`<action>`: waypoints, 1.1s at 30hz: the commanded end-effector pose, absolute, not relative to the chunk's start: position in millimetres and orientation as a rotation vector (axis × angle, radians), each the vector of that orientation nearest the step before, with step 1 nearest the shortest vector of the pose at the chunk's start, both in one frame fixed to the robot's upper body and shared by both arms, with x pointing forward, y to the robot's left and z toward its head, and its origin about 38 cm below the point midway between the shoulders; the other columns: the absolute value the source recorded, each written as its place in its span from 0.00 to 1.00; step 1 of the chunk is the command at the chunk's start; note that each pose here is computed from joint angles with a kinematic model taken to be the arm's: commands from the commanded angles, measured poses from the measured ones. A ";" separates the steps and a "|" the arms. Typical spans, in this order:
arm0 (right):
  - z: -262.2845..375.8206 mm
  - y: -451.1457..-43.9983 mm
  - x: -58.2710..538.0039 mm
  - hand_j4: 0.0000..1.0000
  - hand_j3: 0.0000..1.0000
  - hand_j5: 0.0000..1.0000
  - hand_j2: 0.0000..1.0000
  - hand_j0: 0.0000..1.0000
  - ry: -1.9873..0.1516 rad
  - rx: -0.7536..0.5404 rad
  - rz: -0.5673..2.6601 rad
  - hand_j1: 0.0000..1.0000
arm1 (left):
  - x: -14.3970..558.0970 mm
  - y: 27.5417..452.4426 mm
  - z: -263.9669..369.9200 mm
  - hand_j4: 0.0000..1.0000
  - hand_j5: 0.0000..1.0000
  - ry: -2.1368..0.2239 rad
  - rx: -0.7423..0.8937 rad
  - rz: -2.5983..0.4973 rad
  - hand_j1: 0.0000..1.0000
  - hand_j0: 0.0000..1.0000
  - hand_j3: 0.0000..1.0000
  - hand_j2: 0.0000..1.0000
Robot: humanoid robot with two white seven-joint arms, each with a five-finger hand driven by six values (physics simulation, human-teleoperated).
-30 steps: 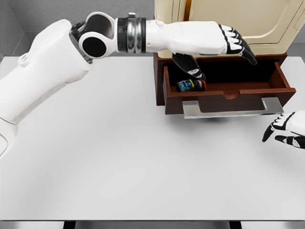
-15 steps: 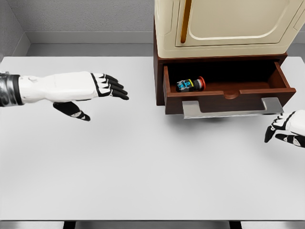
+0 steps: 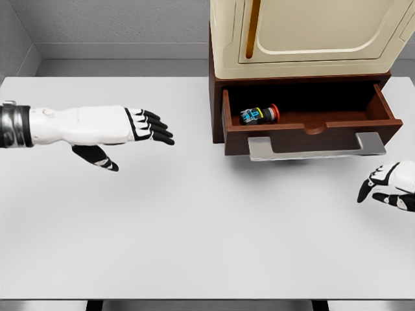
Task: Put the switch into the drawer with left arm, and close the drawer with right arm
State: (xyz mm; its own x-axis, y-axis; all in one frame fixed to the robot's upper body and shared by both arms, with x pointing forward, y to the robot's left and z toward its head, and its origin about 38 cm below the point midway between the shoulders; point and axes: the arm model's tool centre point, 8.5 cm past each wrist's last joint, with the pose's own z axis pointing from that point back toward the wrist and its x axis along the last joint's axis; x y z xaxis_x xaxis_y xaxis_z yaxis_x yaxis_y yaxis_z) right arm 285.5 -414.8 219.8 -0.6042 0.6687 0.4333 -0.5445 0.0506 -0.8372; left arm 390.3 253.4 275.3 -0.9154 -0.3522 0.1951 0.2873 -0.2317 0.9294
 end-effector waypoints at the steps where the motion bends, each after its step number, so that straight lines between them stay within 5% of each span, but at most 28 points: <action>1: 218.8 -415.0 284.5 0.48 0.48 0.48 0.48 0.48 -1.430 -0.123 1.687 0.48 | 390.4 253.4 275.9 1.00 1.00 -1.635 0.074 -2.181 1.00 1.00 1.00 1.00; 6: 249.9 -431.6 287.7 0.48 0.48 0.48 0.48 0.48 -1.483 -0.236 1.656 0.48 | 390.3 253.4 275.7 1.00 1.00 -1.633 0.073 -2.182 1.00 1.00 1.00 1.00; 33: 251.9 -404.7 306.4 0.49 0.49 0.49 0.49 0.49 -1.478 -0.137 1.752 0.49 | 393.9 257.3 273.7 1.00 1.00 -1.622 0.082 -2.171 1.00 1.00 1.00 1.00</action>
State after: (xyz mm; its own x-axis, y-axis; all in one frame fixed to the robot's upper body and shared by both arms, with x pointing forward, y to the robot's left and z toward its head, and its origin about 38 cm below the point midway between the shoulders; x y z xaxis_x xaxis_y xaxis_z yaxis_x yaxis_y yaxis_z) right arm 307.2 -405.6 255.7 -0.6612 0.6370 0.3963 -0.4964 0.0246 -0.8677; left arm 393.2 256.5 273.1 -0.9096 -0.3649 0.1984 0.2954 -0.2326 0.9266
